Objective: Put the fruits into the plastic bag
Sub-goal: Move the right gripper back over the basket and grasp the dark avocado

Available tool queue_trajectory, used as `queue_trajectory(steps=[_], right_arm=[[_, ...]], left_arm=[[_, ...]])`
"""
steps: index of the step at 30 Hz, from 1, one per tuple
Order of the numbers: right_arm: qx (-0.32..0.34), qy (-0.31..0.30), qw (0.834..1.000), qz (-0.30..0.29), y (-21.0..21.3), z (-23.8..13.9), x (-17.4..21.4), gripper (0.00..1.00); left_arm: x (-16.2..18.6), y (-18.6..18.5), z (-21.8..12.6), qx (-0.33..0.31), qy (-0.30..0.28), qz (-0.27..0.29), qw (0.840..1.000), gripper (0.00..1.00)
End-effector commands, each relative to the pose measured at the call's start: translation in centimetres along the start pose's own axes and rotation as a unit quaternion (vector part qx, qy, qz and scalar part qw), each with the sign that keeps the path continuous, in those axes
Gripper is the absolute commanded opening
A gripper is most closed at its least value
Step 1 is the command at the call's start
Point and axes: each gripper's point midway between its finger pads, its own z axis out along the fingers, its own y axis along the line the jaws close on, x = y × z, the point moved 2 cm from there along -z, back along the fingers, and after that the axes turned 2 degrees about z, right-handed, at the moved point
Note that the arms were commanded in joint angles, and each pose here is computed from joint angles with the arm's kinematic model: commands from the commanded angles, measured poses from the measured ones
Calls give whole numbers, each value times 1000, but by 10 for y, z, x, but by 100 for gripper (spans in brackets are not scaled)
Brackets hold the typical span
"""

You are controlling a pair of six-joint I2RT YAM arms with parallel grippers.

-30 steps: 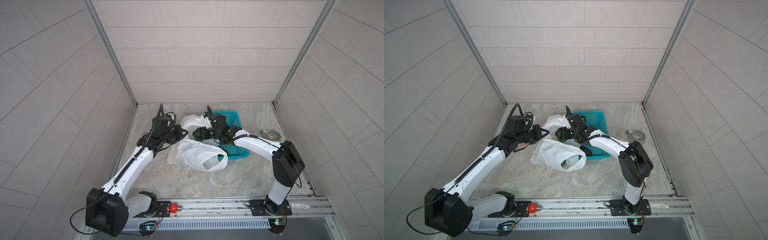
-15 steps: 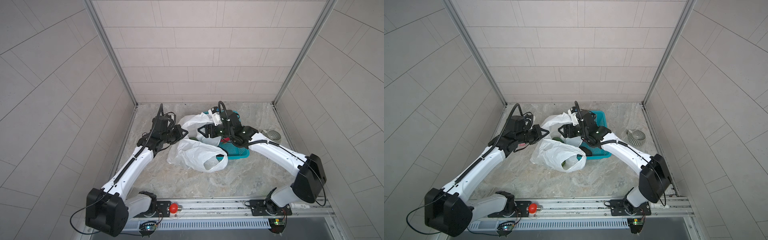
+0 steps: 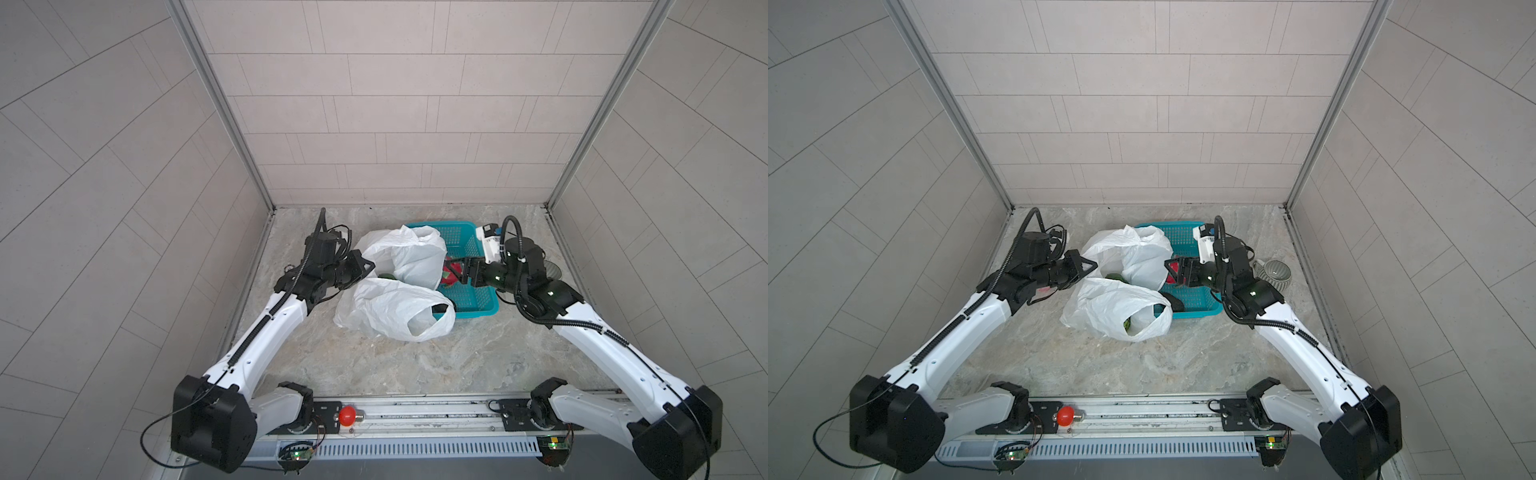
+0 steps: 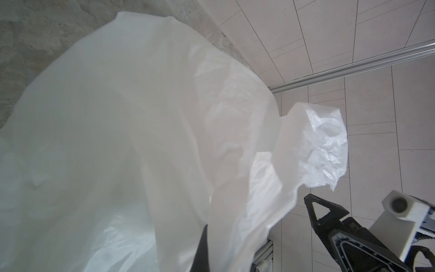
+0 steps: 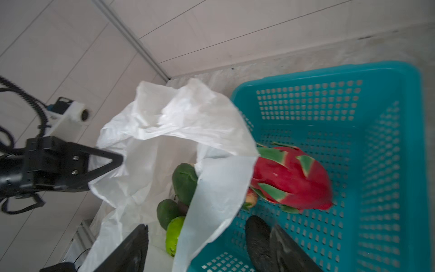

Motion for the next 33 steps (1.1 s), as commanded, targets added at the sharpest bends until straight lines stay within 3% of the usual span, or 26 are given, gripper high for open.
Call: queue_trajectory(steps=[1,4,9,18,28,33], right_arm=[[111,11,994,23,-45,-2,14,78],[158,56,986,17,-66,9,33,78],[144,156,977,36,-68,42,71,77],[132,317,939,-27,-51,82,134,77],[173,334,924,-64,-72,105,152,74],[182,323,926,-74,-77,111,150,62]], left_arm=[[-2,0,-1,0,-6,2,1000,0],[-3,-2,-1,2,-7,3,1000,0],[-2,-1,-3,-1,-7,5,1000,0],[0,-1,-4,0,-5,6,1000,0],[1,0,-4,-2,-5,7,1000,0],[0,0,-4,-2,-5,7,1000,0]])
